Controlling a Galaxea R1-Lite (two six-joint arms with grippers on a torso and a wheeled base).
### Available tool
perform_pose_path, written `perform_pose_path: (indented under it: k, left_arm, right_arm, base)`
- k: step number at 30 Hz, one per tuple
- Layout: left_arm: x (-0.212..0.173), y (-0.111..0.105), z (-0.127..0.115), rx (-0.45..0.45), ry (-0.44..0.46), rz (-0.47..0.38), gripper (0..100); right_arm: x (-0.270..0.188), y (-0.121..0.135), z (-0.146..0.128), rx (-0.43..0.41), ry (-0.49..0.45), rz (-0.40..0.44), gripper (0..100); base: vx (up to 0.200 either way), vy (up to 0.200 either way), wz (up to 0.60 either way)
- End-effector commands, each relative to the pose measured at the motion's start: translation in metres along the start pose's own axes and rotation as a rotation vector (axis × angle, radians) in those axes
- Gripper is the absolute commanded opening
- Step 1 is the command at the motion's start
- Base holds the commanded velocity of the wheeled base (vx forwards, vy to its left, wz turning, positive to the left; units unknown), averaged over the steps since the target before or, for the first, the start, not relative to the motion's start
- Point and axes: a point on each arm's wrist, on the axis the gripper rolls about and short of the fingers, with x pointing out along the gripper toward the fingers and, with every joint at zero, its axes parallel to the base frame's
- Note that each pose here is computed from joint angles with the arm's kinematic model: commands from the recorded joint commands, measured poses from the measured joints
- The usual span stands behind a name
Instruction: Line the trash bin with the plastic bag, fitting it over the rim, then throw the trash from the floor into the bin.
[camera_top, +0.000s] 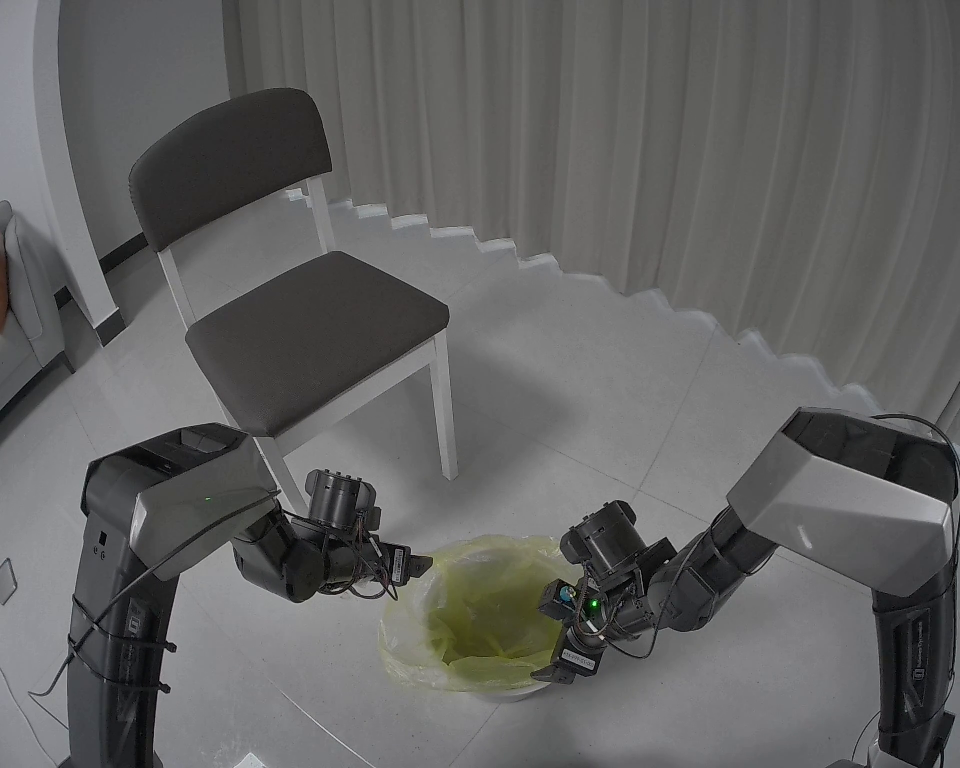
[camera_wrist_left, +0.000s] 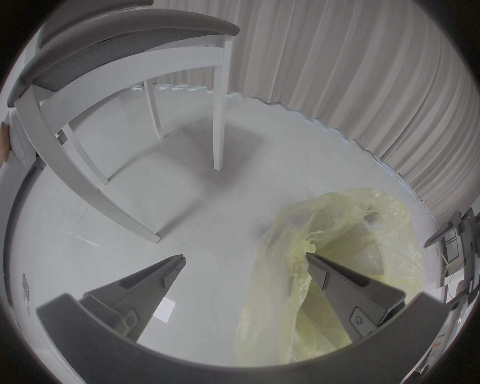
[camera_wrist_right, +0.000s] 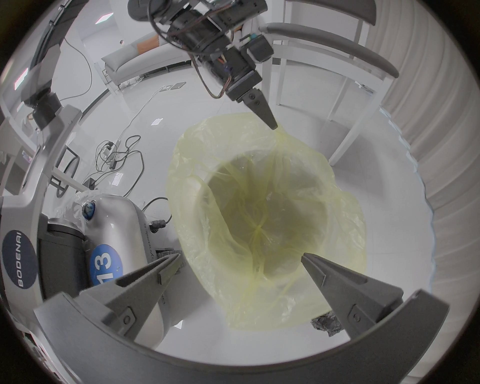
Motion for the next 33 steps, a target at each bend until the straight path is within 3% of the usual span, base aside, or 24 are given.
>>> perform_pose_path:
  k: [1,7,12,18,24,26,27,30,33]
  left_arm:
    - [-0.007,0.001,0.006,-0.006,-0.016,-0.002,100]
    - [-0.030,0.001,0.021,-0.060,-0.089,-0.034,100]
    - [-0.058,-0.011,0.030,-0.151,-0.103,-0.182,100]
    - [-0.060,-0.012,0.030,-0.157,-0.114,-0.193,100]
    - [-0.058,-0.019,0.027,-0.141,-0.131,-0.208,100]
    - [-0.057,-0.022,0.025,-0.136,-0.132,-0.215,100]
    - [-0.056,-0.024,0.022,-0.130,-0.139,-0.219,100]
    - [-0.054,-0.025,0.020,-0.122,-0.164,-0.221,100]
    - [-0.054,-0.026,0.017,-0.122,-0.162,-0.223,100]
  right_arm:
    - [0.014,0.004,-0.007,-0.004,0.030,0.022,100]
    - [0.016,0.004,-0.009,-0.004,0.041,0.028,100]
    - [0.016,-0.003,-0.004,-0.014,0.029,0.017,100]
    - [0.015,-0.016,0.000,0.005,0.061,0.026,100]
    - [0.014,-0.011,-0.001,-0.002,0.120,0.076,100]
    - [0.015,-0.005,-0.004,-0.017,0.130,0.056,100]
    - [0.020,0.001,-0.005,-0.032,0.128,-0.012,100]
    - [0.030,0.002,-0.007,-0.041,0.083,-0.103,100]
    - [0.031,0.005,-0.007,-0.048,0.077,-0.105,100]
  base:
    - [0.000,0.000,0.00]
    - [0.000,0.000,0.00]
    - [0.000,0.000,0.00]
    - [0.000,0.000,0.00]
    - [0.000,0.000,0.00]
    - [0.000,0.000,0.00]
    - [0.000,0.000,0.00]
    - [0.000,0.000,0.00]
    - [0.000,0.000,0.00]
